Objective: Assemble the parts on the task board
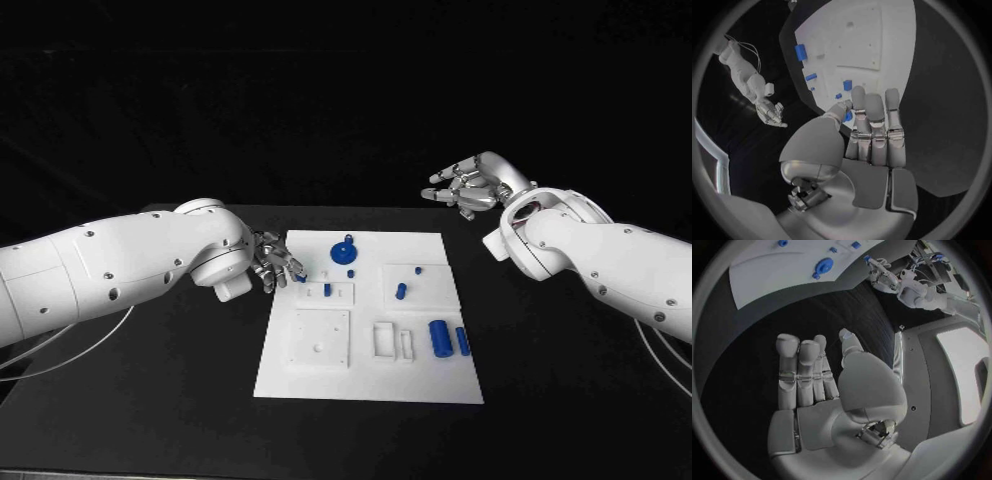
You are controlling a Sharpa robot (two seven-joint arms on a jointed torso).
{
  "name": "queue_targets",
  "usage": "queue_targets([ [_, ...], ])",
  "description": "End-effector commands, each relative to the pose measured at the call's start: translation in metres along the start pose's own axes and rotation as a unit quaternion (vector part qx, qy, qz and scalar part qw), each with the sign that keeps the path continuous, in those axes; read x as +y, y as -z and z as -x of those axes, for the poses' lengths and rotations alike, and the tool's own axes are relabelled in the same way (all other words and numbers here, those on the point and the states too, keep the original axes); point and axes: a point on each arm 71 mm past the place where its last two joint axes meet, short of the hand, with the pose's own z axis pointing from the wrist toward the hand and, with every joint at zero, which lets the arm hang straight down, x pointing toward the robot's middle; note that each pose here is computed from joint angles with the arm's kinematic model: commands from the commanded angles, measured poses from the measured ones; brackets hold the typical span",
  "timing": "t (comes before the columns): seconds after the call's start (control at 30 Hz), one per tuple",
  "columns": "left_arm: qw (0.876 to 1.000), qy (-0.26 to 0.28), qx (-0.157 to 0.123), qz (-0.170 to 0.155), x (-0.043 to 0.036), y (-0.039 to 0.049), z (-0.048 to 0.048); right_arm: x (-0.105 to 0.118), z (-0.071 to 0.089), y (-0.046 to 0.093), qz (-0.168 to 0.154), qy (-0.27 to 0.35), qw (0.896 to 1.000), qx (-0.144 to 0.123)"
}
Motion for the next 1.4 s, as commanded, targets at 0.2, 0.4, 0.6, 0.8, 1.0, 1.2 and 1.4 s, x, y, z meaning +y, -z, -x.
queue_targets([
  [0.2,0.999,-0.031,-0.031,-0.004,-0.0019,-0.0044,-0.0152,-0.001,0.000,0.001,0.001,0.000,1.000,0.004],
  [0.4,0.998,-0.040,-0.042,-0.005,-0.0033,-0.0081,-0.0174,-0.002,0.000,0.002,0.000,0.000,1.000,0.005],
  [0.6,0.998,-0.050,-0.044,-0.005,-0.0069,-0.0123,-0.0200,-0.002,-0.001,0.002,0.000,-0.001,1.000,0.006],
  [0.8,0.997,-0.058,-0.041,-0.006,-0.0106,-0.0163,-0.0256,-0.002,-0.001,0.003,0.000,-0.001,1.000,0.006],
  [1.0,0.997,-0.069,-0.031,-0.002,-0.0116,-0.0185,-0.0285,-0.002,-0.001,0.003,0.000,-0.002,1.000,0.006],
  [1.2,0.996,-0.084,-0.022,0.004,-0.0109,-0.0189,-0.0302,-0.002,-0.001,0.003,0.000,-0.002,1.000,0.006],
  [1.4,0.995,-0.093,-0.021,0.008,-0.0103,-0.0190,-0.0307,-0.002,-0.001,0.003,0.000,-0.002,1.000,0.006],
])
